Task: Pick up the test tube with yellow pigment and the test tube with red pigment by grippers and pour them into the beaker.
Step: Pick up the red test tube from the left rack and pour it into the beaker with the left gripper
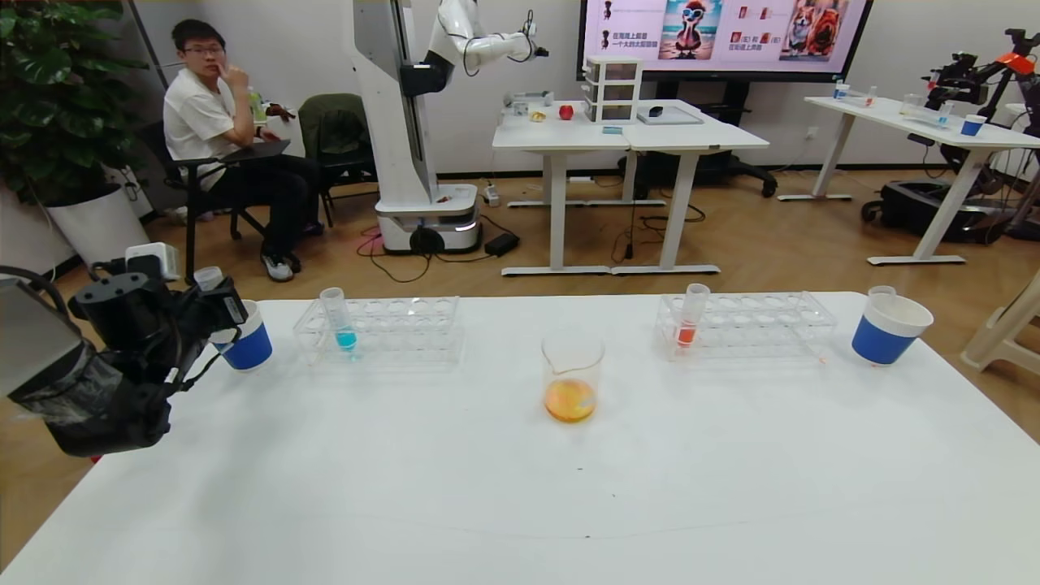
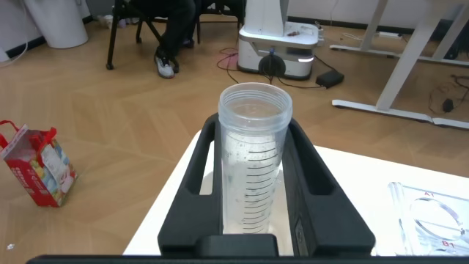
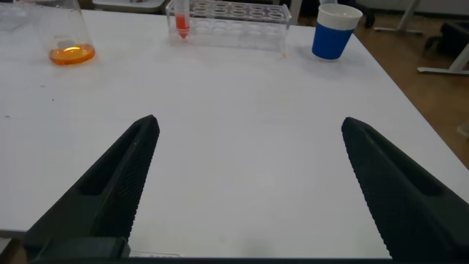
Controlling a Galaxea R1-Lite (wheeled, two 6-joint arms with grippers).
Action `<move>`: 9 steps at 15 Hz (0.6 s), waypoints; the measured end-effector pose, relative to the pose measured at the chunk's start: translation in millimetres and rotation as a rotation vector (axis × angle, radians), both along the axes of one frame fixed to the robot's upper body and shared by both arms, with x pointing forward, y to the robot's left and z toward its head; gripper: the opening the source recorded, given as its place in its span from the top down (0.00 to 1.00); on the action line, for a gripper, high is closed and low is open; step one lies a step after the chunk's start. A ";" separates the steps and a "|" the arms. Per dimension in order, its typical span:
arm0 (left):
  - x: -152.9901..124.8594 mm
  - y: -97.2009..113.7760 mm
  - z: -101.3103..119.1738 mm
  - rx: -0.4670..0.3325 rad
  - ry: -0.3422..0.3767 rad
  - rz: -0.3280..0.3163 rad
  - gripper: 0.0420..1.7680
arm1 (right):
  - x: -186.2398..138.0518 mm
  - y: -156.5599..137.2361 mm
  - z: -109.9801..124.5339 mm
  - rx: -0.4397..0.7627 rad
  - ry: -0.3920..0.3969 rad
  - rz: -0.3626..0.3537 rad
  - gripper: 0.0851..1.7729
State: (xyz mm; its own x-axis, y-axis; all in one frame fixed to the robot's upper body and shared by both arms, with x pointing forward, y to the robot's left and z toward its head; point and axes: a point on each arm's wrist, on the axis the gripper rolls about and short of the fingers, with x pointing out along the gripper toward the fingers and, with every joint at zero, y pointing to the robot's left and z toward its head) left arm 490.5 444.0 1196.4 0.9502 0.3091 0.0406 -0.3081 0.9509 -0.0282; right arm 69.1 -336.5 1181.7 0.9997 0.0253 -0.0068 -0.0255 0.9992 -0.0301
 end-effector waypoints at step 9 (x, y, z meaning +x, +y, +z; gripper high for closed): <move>-0.2 -2.4 2.8 0.001 0.001 -0.006 0.01 | 0.0 0.0 0.0 0.000 0.000 0.000 0.02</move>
State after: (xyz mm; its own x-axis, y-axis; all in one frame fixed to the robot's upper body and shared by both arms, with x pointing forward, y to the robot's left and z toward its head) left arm 490.2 441.6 1199.1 0.9521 0.3030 0.0404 -0.3021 0.9529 -0.0271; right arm 69.1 -336.5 1181.7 0.9997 0.0249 -0.0068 -0.0251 0.9992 -0.0301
